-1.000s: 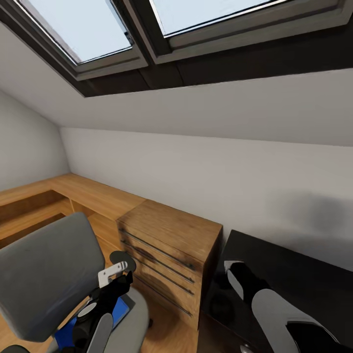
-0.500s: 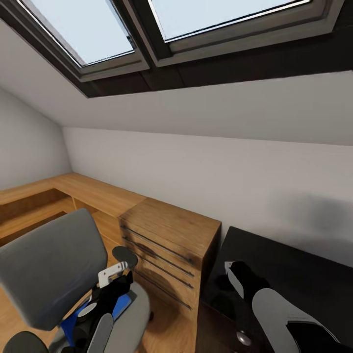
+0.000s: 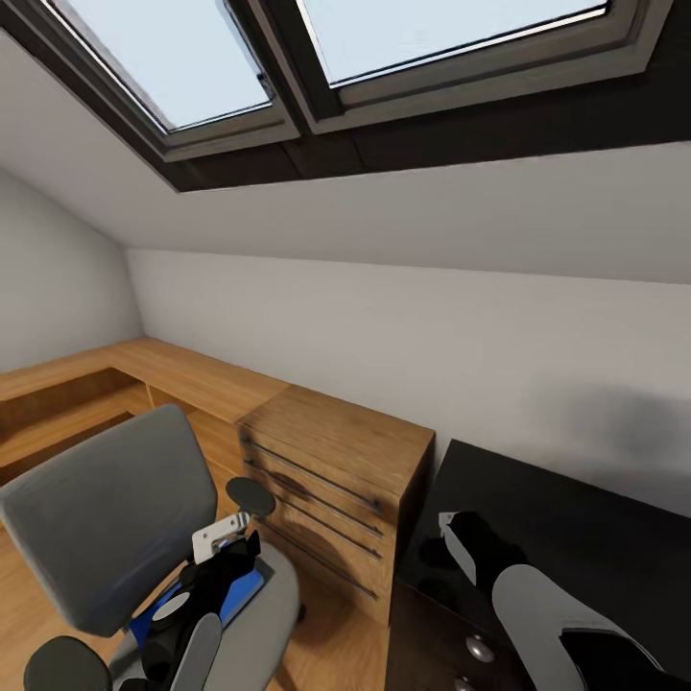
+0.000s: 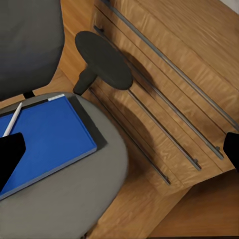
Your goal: In the bedroom, organize the workspace by keeping the computer under the desk, ensuring the monitor is on the desk, placing the keyboard on the desk next to the monitor, placing the mouse on the desk next to the keyboard, moving the folder from the swivel chair onto the desk next to the mouse, stacking the notebook on top of the folder with the pen on top of the notebook, and positioning the swivel chair next to the desk.
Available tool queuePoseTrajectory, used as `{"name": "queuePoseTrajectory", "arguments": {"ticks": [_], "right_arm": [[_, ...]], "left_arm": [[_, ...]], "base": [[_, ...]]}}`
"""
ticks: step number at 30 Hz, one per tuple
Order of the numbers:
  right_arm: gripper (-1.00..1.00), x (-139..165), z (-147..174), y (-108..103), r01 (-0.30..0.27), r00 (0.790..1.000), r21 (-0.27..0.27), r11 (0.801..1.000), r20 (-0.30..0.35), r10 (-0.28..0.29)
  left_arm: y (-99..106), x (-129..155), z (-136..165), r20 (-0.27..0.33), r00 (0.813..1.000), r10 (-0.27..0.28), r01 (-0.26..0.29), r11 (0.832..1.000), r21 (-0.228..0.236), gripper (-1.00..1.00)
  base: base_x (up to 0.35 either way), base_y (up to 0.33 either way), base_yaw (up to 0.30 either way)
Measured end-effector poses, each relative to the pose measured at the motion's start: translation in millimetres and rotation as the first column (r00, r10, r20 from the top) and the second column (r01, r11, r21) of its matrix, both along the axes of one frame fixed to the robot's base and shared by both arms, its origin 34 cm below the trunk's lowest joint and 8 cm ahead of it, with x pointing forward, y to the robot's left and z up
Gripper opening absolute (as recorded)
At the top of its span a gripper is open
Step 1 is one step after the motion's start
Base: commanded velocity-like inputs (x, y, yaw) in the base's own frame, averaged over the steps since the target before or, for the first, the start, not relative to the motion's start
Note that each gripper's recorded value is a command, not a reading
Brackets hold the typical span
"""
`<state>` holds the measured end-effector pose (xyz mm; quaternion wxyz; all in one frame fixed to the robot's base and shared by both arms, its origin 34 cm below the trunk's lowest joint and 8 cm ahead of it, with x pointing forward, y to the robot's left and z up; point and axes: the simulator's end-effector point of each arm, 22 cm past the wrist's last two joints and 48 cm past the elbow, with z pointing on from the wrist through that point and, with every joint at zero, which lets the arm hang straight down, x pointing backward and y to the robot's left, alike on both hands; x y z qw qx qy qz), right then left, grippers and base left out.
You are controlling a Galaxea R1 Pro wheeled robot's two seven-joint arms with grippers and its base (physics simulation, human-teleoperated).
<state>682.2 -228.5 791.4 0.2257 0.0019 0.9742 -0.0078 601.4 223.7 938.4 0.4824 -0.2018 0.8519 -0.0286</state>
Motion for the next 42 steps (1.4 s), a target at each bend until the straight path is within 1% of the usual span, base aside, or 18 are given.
{"name": "queuePoseTrajectory", "arguments": {"ticks": [12, 13, 37, 40, 42], "right_arm": [[-1.0, 1.4, 0.9, -0.1, -0.001, 1.0, 0.0, 1.0, 0.006, 0.001], [1.0, 1.5, 0.9, -0.2, -0.001, 1.0, 0.0, 1.0, 0.006, 0.001], [1.0, 3.1, 2.2, -0.3, 0.0, 1.0, 0.001, 1.0, 0.013, 0.0], [1.0, 7.4, 6.2, -0.6, 0.001, 1.0, 0.001, 1.0, 0.028, -0.001], [1.0, 19.9, 18.7, -1.7, 0.006, 0.997, 0.002, 1.0, 0.073, -0.006]], "left_arm": [[0.0, 0.0, 0.3, 0.001, 1.0, 0.0, 0.0, 1.0, 0.0, 1.0], [0.0, 0.0, 0.3, 0.001, 1.0, 0.0, 0.0, 1.0, 0.0, 1.0], [-0.5, -0.4, -0.8, -0.004, 1.0, -0.002, 0.002, 1.0, -0.001, 1.0], [-0.5, -0.4, -1.0, -0.004, 1.0, -0.002, 0.002, 1.0, -0.001, 1.0], [-0.6, -0.5, -1.3, -0.005, 1.0, -0.002, 0.002, 1.0, -0.001, 1.0]], "base": [[0.0, 0.0, 0.0], [0.0, 0.0, 0.0], [0.0, 0.0, 0.0], [0.0, 0.0, 0.0], [0.0, 0.0, 0.0]]}}
